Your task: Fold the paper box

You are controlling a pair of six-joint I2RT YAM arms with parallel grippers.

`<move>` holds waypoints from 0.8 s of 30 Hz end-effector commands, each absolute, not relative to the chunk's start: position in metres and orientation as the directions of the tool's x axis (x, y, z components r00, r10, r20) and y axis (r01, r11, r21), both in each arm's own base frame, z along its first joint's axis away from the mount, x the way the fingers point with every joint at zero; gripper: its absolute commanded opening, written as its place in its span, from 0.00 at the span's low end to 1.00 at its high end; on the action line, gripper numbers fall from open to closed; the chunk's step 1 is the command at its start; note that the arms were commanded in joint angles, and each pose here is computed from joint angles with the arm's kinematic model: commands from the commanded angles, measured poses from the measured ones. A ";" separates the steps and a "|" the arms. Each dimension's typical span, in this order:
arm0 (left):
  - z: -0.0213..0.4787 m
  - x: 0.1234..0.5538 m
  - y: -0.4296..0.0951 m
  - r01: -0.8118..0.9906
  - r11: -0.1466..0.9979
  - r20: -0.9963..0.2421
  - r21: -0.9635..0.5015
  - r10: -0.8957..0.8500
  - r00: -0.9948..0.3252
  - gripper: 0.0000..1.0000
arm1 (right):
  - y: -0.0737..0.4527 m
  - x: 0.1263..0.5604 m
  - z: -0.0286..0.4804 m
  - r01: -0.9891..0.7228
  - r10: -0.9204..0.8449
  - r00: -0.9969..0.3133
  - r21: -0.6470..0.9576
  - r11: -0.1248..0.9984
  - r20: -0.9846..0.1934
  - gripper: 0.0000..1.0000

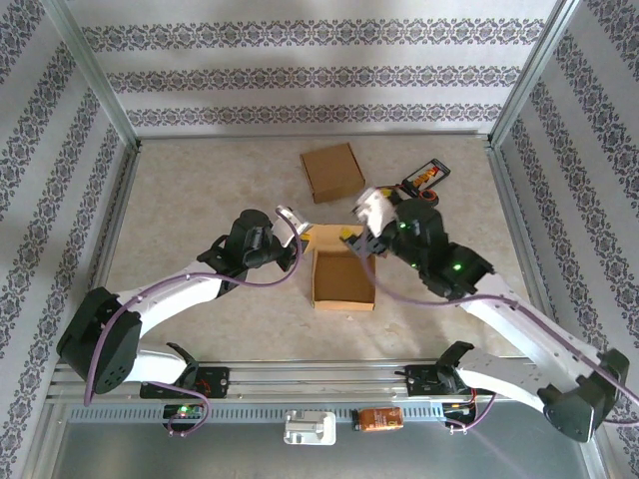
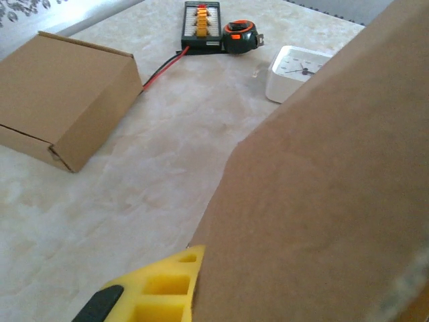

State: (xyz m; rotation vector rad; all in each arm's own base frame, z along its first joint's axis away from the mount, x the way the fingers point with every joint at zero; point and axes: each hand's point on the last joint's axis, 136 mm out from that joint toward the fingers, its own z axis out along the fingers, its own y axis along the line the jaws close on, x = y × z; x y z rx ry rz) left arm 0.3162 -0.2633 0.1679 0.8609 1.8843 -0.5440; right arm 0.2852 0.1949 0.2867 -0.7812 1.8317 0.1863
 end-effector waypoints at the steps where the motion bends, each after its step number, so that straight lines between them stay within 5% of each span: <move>1: 0.175 0.316 -0.262 0.753 0.656 -0.895 0.047 0.363 -0.260 0.09 | 0.152 0.270 0.255 -0.348 -0.039 -0.578 0.202 0.915 -0.815 0.98; 8: 0.174 0.316 -0.266 0.760 0.648 -0.891 0.054 0.376 -0.257 0.09 | 0.131 0.263 0.215 -0.265 0.029 -0.685 0.285 0.921 -0.728 0.96; 16: 0.178 0.319 -0.267 0.756 0.652 -0.894 0.063 0.374 -0.248 0.08 | 0.140 0.283 0.182 -0.272 -0.020 -0.733 0.266 0.925 -0.680 0.51; 24: 0.176 0.319 -0.269 0.760 0.648 -0.895 0.052 0.368 -0.252 0.08 | 0.140 0.286 0.178 -0.293 -0.016 -0.684 0.254 0.922 -0.730 0.34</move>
